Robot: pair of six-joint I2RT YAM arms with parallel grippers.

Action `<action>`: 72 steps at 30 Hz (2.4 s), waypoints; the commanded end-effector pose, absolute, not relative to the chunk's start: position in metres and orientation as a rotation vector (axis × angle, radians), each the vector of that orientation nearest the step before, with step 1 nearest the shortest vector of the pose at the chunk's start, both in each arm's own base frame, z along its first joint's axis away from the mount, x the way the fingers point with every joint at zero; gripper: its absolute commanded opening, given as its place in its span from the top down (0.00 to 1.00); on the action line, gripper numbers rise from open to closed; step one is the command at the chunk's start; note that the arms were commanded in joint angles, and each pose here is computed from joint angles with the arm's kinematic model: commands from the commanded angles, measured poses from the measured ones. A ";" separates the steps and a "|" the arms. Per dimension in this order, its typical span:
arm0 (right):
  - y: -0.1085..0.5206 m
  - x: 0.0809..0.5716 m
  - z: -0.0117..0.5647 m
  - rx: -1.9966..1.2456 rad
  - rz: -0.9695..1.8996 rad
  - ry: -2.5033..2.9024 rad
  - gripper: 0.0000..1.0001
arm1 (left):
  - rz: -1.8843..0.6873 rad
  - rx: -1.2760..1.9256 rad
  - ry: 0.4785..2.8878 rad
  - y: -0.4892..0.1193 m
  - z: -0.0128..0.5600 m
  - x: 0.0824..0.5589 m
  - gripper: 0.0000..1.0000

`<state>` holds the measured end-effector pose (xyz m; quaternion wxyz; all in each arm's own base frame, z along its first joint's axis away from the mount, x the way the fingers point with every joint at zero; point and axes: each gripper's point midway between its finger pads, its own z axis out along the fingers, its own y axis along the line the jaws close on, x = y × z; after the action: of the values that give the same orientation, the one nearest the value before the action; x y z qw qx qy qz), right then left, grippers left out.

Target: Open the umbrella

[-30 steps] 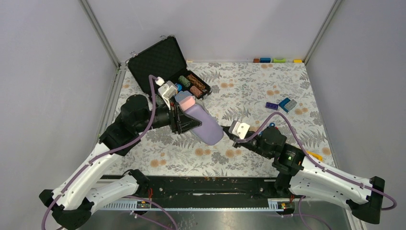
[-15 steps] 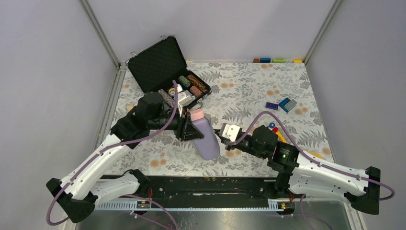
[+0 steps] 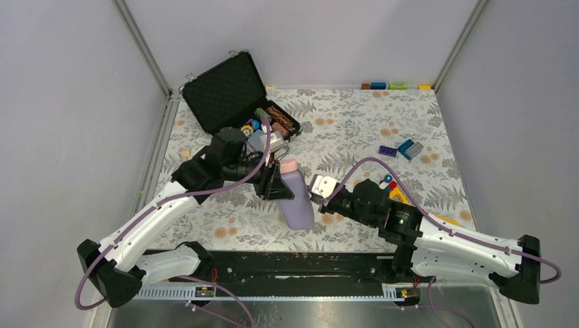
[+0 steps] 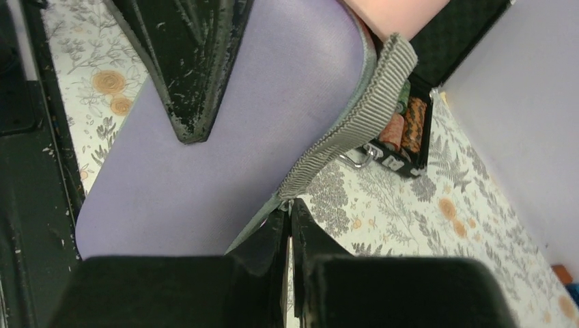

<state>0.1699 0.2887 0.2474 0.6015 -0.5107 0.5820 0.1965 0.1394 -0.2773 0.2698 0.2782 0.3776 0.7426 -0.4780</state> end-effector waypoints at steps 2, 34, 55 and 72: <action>0.269 0.199 0.333 -0.741 0.459 1.316 0.72 | -1.298 0.906 2.025 -0.283 0.275 0.154 1.00; 0.333 0.188 0.218 -0.625 0.695 1.701 0.00 | -1.432 0.616 2.007 -0.290 0.267 0.209 1.00; 0.312 0.218 0.176 -0.411 0.448 1.752 0.65 | -1.322 0.592 2.067 -0.281 0.257 0.219 0.76; 0.198 0.265 0.127 -0.065 0.269 2.017 0.74 | -0.799 0.290 1.802 -0.198 0.320 0.245 0.01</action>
<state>0.2538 0.2216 0.1260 0.5385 -0.0929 0.8305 0.1080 0.2165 -0.2321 0.3033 0.4669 0.1890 0.7562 -0.4176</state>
